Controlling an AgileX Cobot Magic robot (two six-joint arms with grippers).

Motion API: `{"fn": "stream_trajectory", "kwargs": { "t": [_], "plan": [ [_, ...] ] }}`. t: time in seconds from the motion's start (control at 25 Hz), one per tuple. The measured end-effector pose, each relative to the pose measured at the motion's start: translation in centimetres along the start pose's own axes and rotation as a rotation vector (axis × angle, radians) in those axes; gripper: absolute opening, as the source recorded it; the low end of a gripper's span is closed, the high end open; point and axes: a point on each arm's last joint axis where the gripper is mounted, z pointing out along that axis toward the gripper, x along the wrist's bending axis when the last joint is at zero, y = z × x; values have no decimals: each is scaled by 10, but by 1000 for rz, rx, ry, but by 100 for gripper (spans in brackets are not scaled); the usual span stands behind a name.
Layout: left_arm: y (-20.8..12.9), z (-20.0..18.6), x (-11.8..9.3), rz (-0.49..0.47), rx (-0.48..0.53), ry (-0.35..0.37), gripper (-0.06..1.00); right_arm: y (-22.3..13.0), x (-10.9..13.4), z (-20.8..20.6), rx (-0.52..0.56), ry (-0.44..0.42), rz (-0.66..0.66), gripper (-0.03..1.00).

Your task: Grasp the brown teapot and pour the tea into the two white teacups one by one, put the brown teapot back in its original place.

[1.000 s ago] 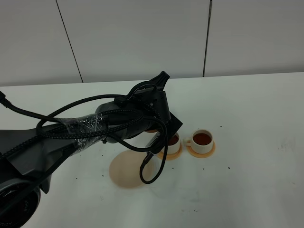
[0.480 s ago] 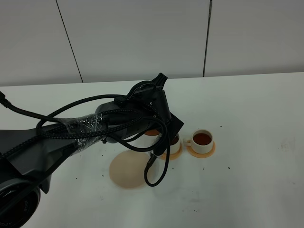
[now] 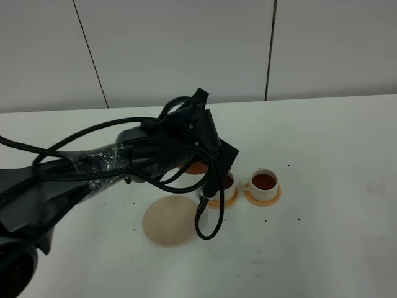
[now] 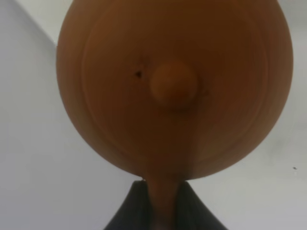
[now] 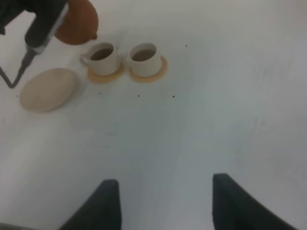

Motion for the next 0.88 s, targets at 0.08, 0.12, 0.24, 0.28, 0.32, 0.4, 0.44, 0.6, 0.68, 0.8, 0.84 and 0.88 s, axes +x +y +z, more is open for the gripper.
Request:
{"fn": "stream_trajectory", "kwargs": {
  "t": [0.08, 0.12, 0.24, 0.28, 0.32, 0.4, 0.44, 0.6, 0.68, 0.8, 0.84, 0.88],
  "plan": [
    [-4, -6, 1, -36, -15, -9, 17, 0, 0, 0, 0, 0, 0, 42],
    [-5, -8, 0, -54, -21, -19, 17, 0, 0, 0, 0, 0, 0, 42],
    [-8, -13, -2, -109, -37, -62, 17, 0, 0, 0, 0, 0, 0, 42],
    [-10, -14, -3, -126, -40, -76, 17, 0, 0, 0, 0, 0, 0, 42],
    [-12, -16, -4, -150, -49, -93, 17, 0, 0, 0, 0, 0, 0, 42],
    [-18, -19, -6, -213, -77, -133, 17, 0, 0, 0, 0, 0, 0, 42],
    [-22, -22, -7, -245, -90, -149, 17, 0, 0, 0, 0, 0, 0, 42],
    [-40, -29, -10, -376, -140, -215, 17, 0, 0, 0, 0, 0, 0, 42],
    [-47, -29, -12, -441, -155, -254, 17, 0, 0, 0, 0, 0, -1, 42],
    [-57, -24, -18, -535, -154, -321, 17, 0, 0, 0, 0, 0, -1, 42],
    [-60, -22, -20, -560, -157, -342, 17, 0, 0, 0, 0, 0, -1, 42],
    [-63, -19, -22, -591, -166, -364, 17, 0, 0, 0, 0, 0, -1, 42]
  ]
}}
